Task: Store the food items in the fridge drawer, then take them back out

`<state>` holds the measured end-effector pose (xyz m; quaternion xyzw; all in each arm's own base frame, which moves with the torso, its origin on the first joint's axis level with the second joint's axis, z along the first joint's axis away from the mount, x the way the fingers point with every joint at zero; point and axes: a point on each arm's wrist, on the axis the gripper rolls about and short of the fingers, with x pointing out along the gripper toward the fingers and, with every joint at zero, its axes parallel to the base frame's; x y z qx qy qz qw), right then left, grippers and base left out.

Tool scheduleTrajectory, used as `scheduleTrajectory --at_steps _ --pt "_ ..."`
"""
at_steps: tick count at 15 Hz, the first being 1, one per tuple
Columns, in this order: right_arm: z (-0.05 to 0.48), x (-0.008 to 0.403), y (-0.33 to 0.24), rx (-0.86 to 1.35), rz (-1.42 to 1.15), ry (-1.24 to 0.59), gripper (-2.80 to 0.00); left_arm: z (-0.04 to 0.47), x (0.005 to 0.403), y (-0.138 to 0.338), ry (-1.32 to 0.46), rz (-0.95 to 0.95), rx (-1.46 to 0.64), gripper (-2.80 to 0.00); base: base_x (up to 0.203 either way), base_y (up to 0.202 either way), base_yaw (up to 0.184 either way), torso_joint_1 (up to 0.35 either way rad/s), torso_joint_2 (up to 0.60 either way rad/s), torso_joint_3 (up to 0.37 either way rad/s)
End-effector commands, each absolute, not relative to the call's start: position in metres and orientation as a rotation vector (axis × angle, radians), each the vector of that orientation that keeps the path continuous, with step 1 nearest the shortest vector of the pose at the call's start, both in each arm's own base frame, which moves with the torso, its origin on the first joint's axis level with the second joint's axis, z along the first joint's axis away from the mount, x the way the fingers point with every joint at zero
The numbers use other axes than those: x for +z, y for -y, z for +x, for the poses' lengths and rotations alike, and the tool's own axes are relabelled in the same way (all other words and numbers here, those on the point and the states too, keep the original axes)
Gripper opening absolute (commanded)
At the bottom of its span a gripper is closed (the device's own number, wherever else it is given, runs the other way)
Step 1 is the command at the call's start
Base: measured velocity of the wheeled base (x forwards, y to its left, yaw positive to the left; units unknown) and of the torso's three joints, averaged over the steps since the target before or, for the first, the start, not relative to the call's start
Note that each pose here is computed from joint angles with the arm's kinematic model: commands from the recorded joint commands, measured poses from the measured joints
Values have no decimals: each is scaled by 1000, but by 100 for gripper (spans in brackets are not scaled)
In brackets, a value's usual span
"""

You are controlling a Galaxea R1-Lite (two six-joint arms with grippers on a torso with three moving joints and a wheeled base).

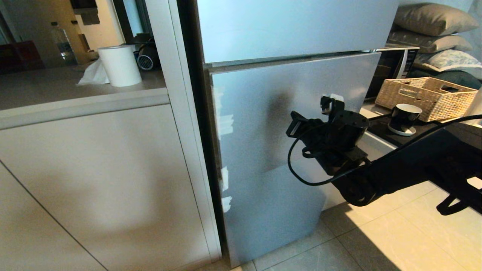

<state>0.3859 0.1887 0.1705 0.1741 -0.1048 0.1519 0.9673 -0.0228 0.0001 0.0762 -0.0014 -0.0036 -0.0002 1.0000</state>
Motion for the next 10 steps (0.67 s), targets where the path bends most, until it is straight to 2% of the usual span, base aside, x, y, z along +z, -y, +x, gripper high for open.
scheduleTrajectory --at_steps 1,3,6,10 --pt "365 186 -181 304 362 225 -280 -23 76 0 5 -3 0 -280 0 0 0 0 0 0" --pt "340 194 -168 298 359 211 -280 -23 76 0 5 -3 0 -280 0 0 0 0 0 0" --pt "265 213 -129 288 340 203 -280 -23 76 0 5 -3 0 -280 0 0 0 0 0 0" --pt "156 196 -59 195 221 139 -280 -23 76 0 5 -3 0 -280 0 0 0 0 0 0"
